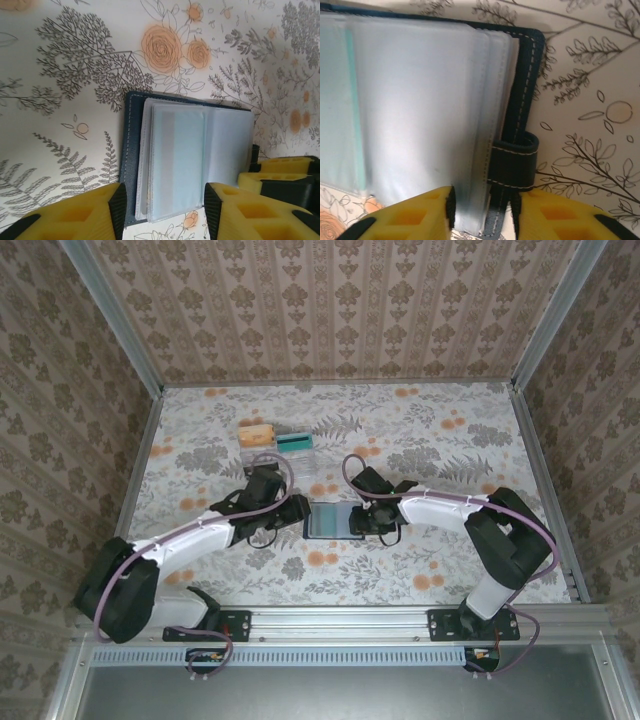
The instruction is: Take the credit cards out of the card holder
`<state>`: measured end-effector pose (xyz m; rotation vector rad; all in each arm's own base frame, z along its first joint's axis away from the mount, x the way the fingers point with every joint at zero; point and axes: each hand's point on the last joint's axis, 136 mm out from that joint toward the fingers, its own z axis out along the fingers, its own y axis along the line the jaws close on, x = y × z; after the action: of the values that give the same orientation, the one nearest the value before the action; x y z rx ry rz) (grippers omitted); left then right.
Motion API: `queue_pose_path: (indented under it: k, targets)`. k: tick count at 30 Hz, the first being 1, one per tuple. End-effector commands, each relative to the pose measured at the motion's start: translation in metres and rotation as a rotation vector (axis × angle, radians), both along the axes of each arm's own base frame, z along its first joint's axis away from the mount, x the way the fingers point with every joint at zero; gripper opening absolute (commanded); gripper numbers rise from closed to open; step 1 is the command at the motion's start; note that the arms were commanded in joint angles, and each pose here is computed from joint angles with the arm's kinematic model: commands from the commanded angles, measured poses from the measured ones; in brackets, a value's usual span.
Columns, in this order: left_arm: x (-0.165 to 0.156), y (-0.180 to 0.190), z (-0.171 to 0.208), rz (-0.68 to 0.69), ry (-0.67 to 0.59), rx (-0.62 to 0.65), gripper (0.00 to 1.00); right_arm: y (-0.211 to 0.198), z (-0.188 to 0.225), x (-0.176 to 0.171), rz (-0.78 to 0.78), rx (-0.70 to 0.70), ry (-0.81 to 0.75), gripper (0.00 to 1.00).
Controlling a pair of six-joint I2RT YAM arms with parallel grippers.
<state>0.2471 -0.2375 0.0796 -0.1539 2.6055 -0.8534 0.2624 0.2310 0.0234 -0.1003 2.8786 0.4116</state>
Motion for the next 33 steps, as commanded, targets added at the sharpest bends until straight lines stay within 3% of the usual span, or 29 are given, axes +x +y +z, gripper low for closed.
queue_pose_path:
  k: [1, 12, 33]
  targets:
    - [0.001, -0.012, 0.001, 0.000, 0.010, -0.052, 0.47, 0.010, 0.024, 0.011, 0.011, 0.043, -0.043, 0.41]
    - [-0.002, -0.029, -0.013, -0.049, 0.053, -0.053, 0.46, 0.001, -0.003, 0.007, 0.003, 0.002, 0.026, 0.36]
    - [-0.010, -0.047, -0.035, -0.089, 0.103, -0.052, 0.47, 0.000, -0.007, -0.001, 0.014, 0.011, 0.048, 0.30]
